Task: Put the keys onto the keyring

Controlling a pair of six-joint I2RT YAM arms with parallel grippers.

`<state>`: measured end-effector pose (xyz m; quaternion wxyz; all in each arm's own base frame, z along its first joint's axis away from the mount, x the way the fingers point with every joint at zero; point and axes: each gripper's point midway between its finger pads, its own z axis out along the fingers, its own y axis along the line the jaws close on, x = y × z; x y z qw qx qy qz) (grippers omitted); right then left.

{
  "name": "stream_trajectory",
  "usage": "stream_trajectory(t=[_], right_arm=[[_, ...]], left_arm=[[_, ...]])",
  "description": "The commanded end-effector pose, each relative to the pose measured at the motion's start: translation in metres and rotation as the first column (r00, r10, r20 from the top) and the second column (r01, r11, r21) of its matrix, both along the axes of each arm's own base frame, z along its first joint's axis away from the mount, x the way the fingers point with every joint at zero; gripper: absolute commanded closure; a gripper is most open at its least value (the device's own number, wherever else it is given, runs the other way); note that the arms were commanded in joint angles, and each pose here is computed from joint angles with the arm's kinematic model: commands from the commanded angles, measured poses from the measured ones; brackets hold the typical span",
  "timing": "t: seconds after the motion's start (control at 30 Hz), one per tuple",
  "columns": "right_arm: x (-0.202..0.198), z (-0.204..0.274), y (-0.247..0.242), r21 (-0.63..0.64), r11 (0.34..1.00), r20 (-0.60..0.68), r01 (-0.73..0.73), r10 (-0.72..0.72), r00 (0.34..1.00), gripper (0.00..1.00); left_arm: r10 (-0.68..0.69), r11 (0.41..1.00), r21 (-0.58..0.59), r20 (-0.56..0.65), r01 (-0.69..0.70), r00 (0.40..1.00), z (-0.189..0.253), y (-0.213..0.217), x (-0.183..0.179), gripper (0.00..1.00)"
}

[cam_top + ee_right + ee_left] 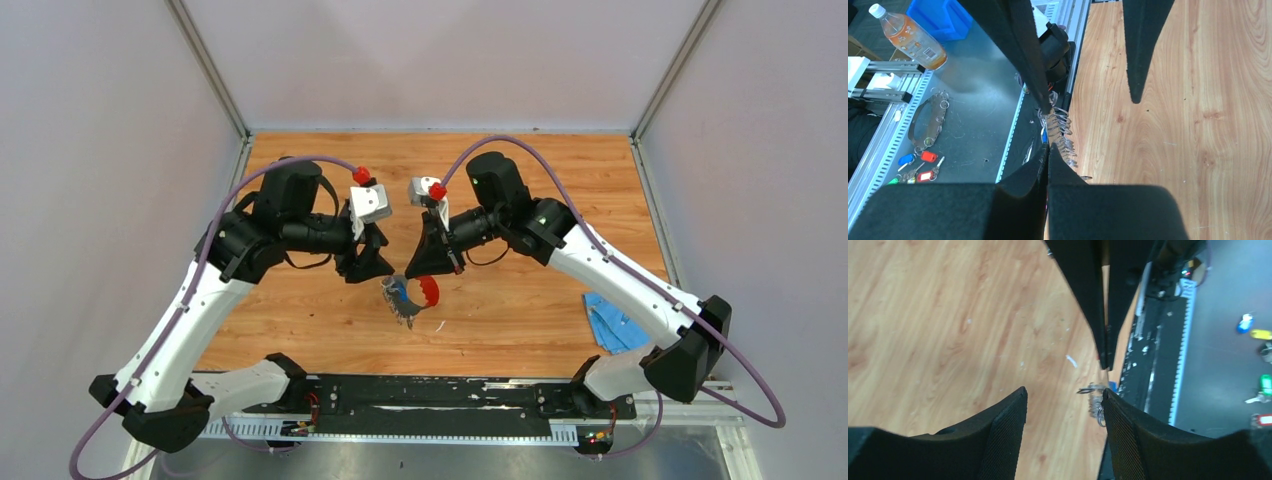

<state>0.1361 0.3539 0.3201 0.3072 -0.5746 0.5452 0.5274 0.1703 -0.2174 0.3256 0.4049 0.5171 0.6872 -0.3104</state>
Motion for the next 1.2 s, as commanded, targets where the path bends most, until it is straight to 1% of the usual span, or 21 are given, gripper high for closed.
stream_trajectory(t=[0.0, 0.1, 0.2, 0.33, 0.5, 0.63, 0.7, 0.77, 0.87, 0.9, 1.0, 1.03, 1.17], right_arm=[[-0.007, 0.017, -0.003, 0.029, 0.999, 0.048, -0.013, 0.011, 0.999, 1.00], [-0.006, 0.015, -0.004, 0.022, 1.000, 0.047, -0.012, 0.011, 0.999, 1.00], [-0.006, 0.014, -0.004, 0.021, 1.000, 0.051, -0.012, 0.011, 0.999, 1.00], [-0.006, 0.015, -0.004, 0.023, 1.000, 0.055, -0.012, 0.011, 0.998, 1.00], [-0.006, 0.016, -0.003, 0.023, 1.000, 0.056, -0.012, 0.011, 0.998, 1.00], [-0.005, 0.017, -0.003, 0.024, 1.000, 0.057, -0.014, 0.012, 0.998, 1.00], [-0.005, 0.016, -0.003, 0.024, 1.000, 0.055, -0.015, 0.014, 0.998, 1.00], [-0.005, 0.015, -0.002, 0.022, 1.000, 0.053, -0.016, 0.015, 0.999, 1.00], [-0.005, 0.015, -0.001, 0.021, 1.000, 0.050, -0.019, 0.018, 0.999, 1.00], [-0.006, 0.016, -0.001, 0.023, 1.000, 0.052, -0.020, 0.018, 0.998, 1.00], [-0.006, 0.017, -0.002, 0.026, 0.999, 0.055, -0.020, 0.019, 0.998, 1.00], [-0.006, 0.018, -0.002, 0.028, 0.999, 0.056, -0.021, 0.019, 0.998, 1.00], [-0.006, 0.017, -0.002, 0.029, 0.999, 0.055, -0.023, 0.021, 0.998, 1.00]], left_arm=[[-0.109, 0.987, -0.128, -0.118, 0.094, 0.987, 0.020, -0.014, -0.029, 0.39], [-0.161, 0.976, -0.163, -0.110, 0.142, 0.981, 0.027, -0.015, -0.036, 0.38], [-0.163, 0.976, -0.167, -0.130, 0.141, 0.978, 0.026, -0.015, -0.037, 0.37], [-0.153, 0.981, -0.141, -0.148, 0.132, 0.977, 0.011, -0.014, -0.035, 0.37], [-0.090, 0.995, -0.065, -0.169, 0.080, 0.982, -0.018, -0.009, -0.024, 0.40], [-0.090, 0.995, -0.059, -0.196, 0.080, 0.976, -0.025, -0.010, -0.024, 0.41], [-0.090, 0.995, -0.057, -0.208, 0.079, 0.974, -0.026, -0.011, -0.022, 0.44], [-0.098, 0.994, -0.061, -0.219, 0.086, 0.971, -0.026, -0.013, -0.021, 0.49], [-0.099, 0.994, -0.061, -0.228, 0.087, 0.969, -0.026, -0.015, -0.020, 0.64], [-0.098, 0.995, -0.058, -0.228, 0.087, 0.969, -0.027, -0.015, -0.019, 0.75], [-0.094, 0.995, -0.050, -0.231, 0.085, 0.968, -0.031, -0.014, -0.019, 0.98], [-0.094, 0.995, -0.051, -0.225, 0.085, 0.970, -0.031, -0.013, -0.020, 1.00], [-0.086, 0.996, -0.052, -0.197, 0.077, 0.977, -0.025, -0.011, -0.019, 1.00]])
